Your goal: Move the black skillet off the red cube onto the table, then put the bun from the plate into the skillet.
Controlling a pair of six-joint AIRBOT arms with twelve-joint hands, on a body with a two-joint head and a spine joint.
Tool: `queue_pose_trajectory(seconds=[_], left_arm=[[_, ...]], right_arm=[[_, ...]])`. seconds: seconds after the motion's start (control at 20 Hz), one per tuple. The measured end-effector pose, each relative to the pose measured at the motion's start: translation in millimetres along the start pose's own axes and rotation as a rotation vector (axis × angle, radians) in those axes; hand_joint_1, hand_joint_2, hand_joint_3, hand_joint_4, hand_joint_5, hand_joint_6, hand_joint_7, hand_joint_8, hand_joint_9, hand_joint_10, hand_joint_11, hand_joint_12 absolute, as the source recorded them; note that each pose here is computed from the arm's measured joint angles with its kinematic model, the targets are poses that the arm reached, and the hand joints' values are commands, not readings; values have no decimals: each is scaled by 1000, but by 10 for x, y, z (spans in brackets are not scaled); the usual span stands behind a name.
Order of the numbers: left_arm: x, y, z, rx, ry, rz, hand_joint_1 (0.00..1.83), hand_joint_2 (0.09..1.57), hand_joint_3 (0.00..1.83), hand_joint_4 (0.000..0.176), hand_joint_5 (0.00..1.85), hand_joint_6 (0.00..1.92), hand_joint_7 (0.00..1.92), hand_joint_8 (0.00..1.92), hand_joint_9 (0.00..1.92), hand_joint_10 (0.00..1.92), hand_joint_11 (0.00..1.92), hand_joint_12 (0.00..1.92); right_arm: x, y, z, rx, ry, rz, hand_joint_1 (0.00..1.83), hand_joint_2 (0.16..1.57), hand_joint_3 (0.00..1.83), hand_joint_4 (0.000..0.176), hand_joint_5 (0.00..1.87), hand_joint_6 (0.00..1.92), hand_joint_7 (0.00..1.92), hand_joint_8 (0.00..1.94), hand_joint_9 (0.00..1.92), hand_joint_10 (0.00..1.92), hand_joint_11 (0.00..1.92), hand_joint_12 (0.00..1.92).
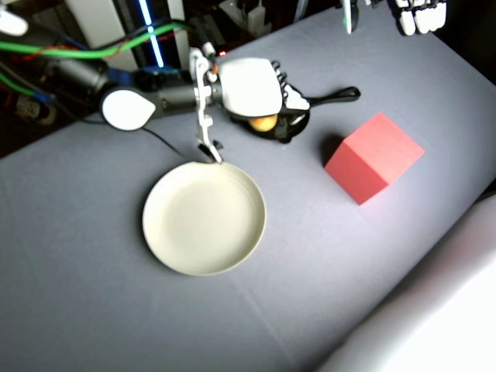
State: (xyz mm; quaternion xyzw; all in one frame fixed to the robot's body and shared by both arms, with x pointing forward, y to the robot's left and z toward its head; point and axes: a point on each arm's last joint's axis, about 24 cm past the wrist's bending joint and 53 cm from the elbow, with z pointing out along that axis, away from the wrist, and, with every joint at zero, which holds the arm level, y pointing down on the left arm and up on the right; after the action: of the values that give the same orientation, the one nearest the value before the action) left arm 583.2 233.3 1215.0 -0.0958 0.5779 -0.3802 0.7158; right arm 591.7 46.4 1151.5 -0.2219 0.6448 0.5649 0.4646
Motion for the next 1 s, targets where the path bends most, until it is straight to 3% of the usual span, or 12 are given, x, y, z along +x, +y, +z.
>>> queue_pose_trajectory(seconds=[0.25,0.35,0.4,0.45,0.5,0.6,0.7,0.75,0.8,0.9,0.95,1.0], left_arm=[[-5,-5,-2,1,-4,-2,474,1219,0,44,263,2,268,3,247,0,0,593],[-15,-4,-14,3,-8,-4,500,1245,9,38,265,2,272,3,248,1,0,589],[-8,-6,-21,-2,-7,-9,512,1252,7,40,261,0,253,3,236,1,0,551],[-5,-5,-26,-1,-6,-8,512,1252,7,40,261,0,253,3,236,1,0,551],[-5,-3,-31,-2,-6,-10,501,1259,4,47,263,1,244,0,237,2,0,535],[-37,-1,-44,0,-18,-8,486,1250,0,37,273,3,259,4,245,4,0,558],[-55,-13,-58,-3,-30,-15,475,1253,1,51,269,1,264,4,242,2,0,564],[-57,-55,-60,14,-31,-16,468,1282,10,46,251,0,257,2,227,0,0,575],[-68,-95,-66,27,-36,-20,444,1295,8,63,242,0,259,1,251,7,0,637],[-78,-152,-70,50,-40,-21,372,1290,1,43,204,0,276,3,315,15,0,765],[-89,-161,-70,54,-42,-19,353,1283,0,0,147,1,286,3,324,12,0,720],[-102,-161,-68,54,-43,-16,326,1267,0,0,124,0,302,7,338,14,0,704]], right_arm=[[-48,48,17,-10,-23,18,745,963,0,76,491,16,362,31,380,61,20,982],[-66,75,17,-12,-33,34,681,945,0,82,468,3,286,4,280,10,0,736],[-124,97,-36,-15,-45,37,705,922,0,50,490,8,282,3,271,5,0,761],[-166,107,-73,-20,-57,37,705,922,0,50,490,8,282,3,271,5,0,761],[-308,66,-219,-14,-110,68,814,877,0,0,514,3,339,8,374,24,0,999],[-462,-92,-497,28,-178,106,798,916,1,0,418,0,331,3,274,0,0,809],[-649,-323,-829,100,-260,143,784,1002,15,29,263,0,277,0,217,0,0,557],[-852,-402,-1045,129,-348,155,425,1025,13,91,290,17,255,7,173,6,0,389],[-1014,-392,-1191,130,-419,153,269,1117,7,67,320,8,331,7,264,11,63,366],[-1196,-315,-1439,119,-507,123,159,1191,0,28,360,2,403,1,412,4,263,273],[-1242,-281,-1525,113,-531,116,351,1243,11,25,346,4,371,6,393,6,266,258],[-1265,-247,-1624,113,-552,106,403,1290,6,28,345,1,377,3,417,5,295,251]])
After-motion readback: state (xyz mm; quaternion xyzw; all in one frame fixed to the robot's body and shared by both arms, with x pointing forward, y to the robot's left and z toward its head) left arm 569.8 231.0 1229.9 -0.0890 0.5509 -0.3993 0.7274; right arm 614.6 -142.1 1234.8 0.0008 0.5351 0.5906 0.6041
